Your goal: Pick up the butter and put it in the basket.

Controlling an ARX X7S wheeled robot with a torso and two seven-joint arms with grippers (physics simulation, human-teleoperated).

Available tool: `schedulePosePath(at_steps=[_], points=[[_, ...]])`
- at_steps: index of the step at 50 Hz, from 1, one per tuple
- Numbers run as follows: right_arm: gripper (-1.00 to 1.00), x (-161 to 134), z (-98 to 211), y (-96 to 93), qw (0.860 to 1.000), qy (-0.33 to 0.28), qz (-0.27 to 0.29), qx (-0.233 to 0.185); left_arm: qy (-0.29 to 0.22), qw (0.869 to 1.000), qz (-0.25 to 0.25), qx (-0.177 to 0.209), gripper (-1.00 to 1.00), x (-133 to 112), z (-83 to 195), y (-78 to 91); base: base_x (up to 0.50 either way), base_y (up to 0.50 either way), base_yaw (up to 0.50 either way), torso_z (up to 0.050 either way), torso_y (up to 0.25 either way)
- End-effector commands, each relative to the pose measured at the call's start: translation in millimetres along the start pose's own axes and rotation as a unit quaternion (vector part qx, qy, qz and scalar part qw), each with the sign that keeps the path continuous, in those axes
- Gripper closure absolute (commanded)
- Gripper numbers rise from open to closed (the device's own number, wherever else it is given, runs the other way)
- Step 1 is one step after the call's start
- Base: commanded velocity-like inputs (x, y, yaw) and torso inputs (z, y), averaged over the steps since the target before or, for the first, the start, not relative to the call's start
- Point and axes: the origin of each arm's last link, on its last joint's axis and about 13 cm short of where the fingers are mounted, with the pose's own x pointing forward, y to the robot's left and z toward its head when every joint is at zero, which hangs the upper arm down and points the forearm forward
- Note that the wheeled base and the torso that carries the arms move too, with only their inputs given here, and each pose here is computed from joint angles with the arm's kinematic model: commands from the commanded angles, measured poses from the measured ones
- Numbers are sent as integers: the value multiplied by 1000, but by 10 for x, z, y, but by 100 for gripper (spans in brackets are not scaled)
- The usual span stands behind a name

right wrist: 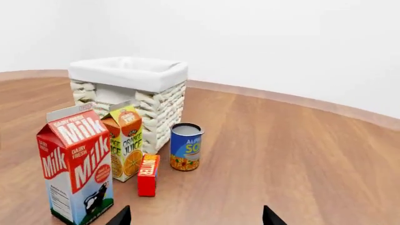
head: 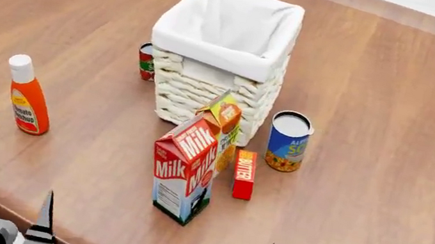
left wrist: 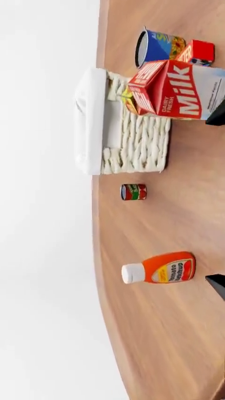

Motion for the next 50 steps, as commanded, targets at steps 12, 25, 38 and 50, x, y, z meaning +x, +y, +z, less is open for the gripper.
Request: schedulePosePath(at_steps=[12, 25, 38, 50], points=[[-100, 9, 25, 2, 1000, -4, -13, 4, -14, 1000, 19, -11, -100, 63, 107, 90, 199, -189, 0, 0, 0], [-100, -8, 36, 15, 1000, -3, 2, -16, -26, 999, 46, -8, -100, 94, 146, 124, 236, 78, 0, 0, 0], [-100, -29, 37, 19, 1000, -1, 1, -22, -19, 999, 49, -13, -100, 73, 188, 153, 470, 173, 0, 0, 0], [-100, -49, 38, 0, 1000, 1, -9, -28, -21, 998, 53, -11, -100, 49, 223, 168, 11, 74, 0, 0, 0]])
